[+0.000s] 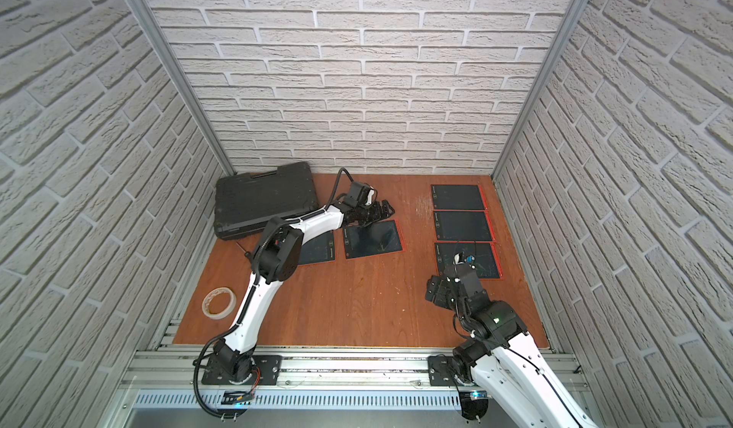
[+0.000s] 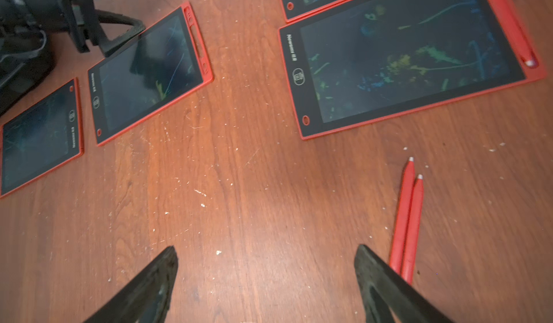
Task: Place the stylus back onto the writing tablet
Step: Move the writing tablet to the center of the board, then move the stylus to the center of the board, then pick up the stylus from the center of the board.
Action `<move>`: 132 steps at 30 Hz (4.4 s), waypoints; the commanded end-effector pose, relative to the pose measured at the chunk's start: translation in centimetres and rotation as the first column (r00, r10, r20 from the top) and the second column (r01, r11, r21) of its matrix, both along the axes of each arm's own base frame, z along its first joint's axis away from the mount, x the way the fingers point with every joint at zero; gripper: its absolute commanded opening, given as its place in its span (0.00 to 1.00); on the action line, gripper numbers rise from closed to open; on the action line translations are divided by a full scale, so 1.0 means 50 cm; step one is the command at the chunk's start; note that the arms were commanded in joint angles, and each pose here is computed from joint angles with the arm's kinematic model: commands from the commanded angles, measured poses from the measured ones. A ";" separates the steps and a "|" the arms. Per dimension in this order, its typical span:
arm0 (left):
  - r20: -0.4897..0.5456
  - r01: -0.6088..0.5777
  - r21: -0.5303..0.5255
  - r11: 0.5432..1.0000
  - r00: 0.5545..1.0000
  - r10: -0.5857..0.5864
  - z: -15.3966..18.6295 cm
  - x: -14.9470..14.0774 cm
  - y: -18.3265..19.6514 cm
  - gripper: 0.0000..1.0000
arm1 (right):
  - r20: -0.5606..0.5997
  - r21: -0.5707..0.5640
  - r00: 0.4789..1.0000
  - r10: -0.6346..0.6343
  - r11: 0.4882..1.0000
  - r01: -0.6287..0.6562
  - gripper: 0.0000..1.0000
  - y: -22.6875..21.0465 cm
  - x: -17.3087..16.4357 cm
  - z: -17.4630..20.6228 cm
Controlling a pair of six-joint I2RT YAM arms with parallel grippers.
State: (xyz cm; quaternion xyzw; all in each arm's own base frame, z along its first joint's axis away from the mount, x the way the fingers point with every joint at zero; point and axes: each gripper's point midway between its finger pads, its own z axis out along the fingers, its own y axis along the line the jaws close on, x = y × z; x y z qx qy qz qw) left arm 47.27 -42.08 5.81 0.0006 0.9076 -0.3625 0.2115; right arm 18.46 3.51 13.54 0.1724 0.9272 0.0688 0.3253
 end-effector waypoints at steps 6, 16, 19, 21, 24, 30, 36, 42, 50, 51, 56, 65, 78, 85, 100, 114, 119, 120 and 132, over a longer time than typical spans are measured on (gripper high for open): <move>-0.189 0.106 0.103 0.989 0.978 -0.085 -0.107 -0.167 0.006 0.98 | -0.036 -0.084 0.984 -0.176 0.981 0.172 0.94 -0.057 -0.017 -0.004; -0.012 0.222 0.140 0.965 0.975 -0.223 0.073 -0.176 0.006 0.98 | -0.016 -0.153 0.941 -0.337 0.931 0.331 0.92 -0.112 -0.027 -0.004; 0.047 0.271 0.155 0.950 0.958 -0.281 0.139 -0.188 0.014 0.98 | -0.031 -0.154 0.933 -0.360 0.924 0.351 0.86 -0.119 -0.029 -0.010; 0.073 0.309 0.167 0.936 0.943 -0.324 0.173 -0.204 0.022 0.98 | -0.048 -0.158 0.926 -0.375 0.918 0.364 0.81 -0.125 -0.027 -0.019; 0.097 0.364 0.203 0.909 0.916 -0.388 0.218 -0.230 0.040 0.98 | -0.104 -0.140 0.910 -0.401 0.912 0.386 0.76 -0.130 -0.024 -0.045; 0.175 0.509 0.203 0.837 0.822 -0.542 0.294 -0.298 0.055 0.98 | -0.161 -0.139 0.871 -0.465 0.884 0.446 0.57 -0.160 -0.019 -0.074; 0.289 0.561 0.198 0.804 0.750 -0.595 0.324 -0.341 0.052 0.98 | -0.230 -0.145 0.835 -0.499 0.866 0.478 0.53 -0.183 -0.003 -0.100; 0.278 0.534 0.248 0.808 0.760 -0.588 0.321 -0.344 0.074 0.98 | -0.263 -0.123 0.813 -0.519 0.854 0.505 0.49 -0.201 0.008 -0.131; 0.331 0.447 0.309 0.840 0.777 -0.535 0.360 -0.341 0.122 0.98 | -0.346 -0.065 0.799 -0.492 0.862 0.502 0.40 -0.216 0.030 -0.190; 0.337 0.444 0.310 0.841 0.776 -0.533 0.364 -0.342 0.124 0.98 | -0.356 -0.077 0.793 -0.494 0.861 0.502 0.39 -0.221 0.029 -0.190; 0.322 0.451 0.308 0.838 0.779 -0.538 0.371 -0.346 0.125 0.98 | -0.378 -0.080 0.780 -0.499 0.857 0.509 0.35 -0.231 0.027 -0.193; 0.329 0.428 0.297 0.854 0.794 -0.512 0.381 -0.334 0.136 0.98 | -0.456 -0.004 0.763 -0.459 0.858 0.514 0.31 -0.198 0.024 -0.232; 0.326 0.405 0.263 0.876 0.817 -0.476 0.385 -0.313 0.153 0.98 | -0.471 0.076 0.786 -0.399 0.870 0.487 0.22 -0.146 0.024 -0.254; 0.331 0.398 0.263 0.879 0.819 -0.469 0.387 -0.309 0.158 0.98 | -0.470 0.059 0.819 -0.329 0.914 0.401 0.21 -0.091 0.030 -0.250; 0.320 0.376 0.279 0.884 0.831 -0.455 0.382 -0.302 0.166 0.98 | -0.418 0.092 0.894 -0.163 0.971 0.219 0.18 0.068 0.067 -0.220; 0.318 0.350 0.299 0.888 0.841 -0.439 0.381 -0.295 0.177 0.98 | -0.357 0.108 0.934 0.014 0.994 0.026 0.17 0.295 0.109 -0.205; 0.325 0.334 0.313 0.889 0.842 -0.431 0.386 -0.292 0.184 0.98 | -0.320 0.091 0.946 0.056 0.995 -0.028 0.17 0.305 0.120 -0.182; 0.324 0.330 0.319 0.888 0.843 -0.430 0.384 -0.292 0.186 0.98 | -0.313 0.085 0.948 0.063 0.996 -0.038 0.17 0.303 0.120 -0.177; 0.307 0.330 0.385 0.862 0.835 -0.457 0.361 -0.304 0.194 0.98 | -0.252 -0.005 0.905 0.342 0.935 -0.354 0.30 0.272 0.076 -0.073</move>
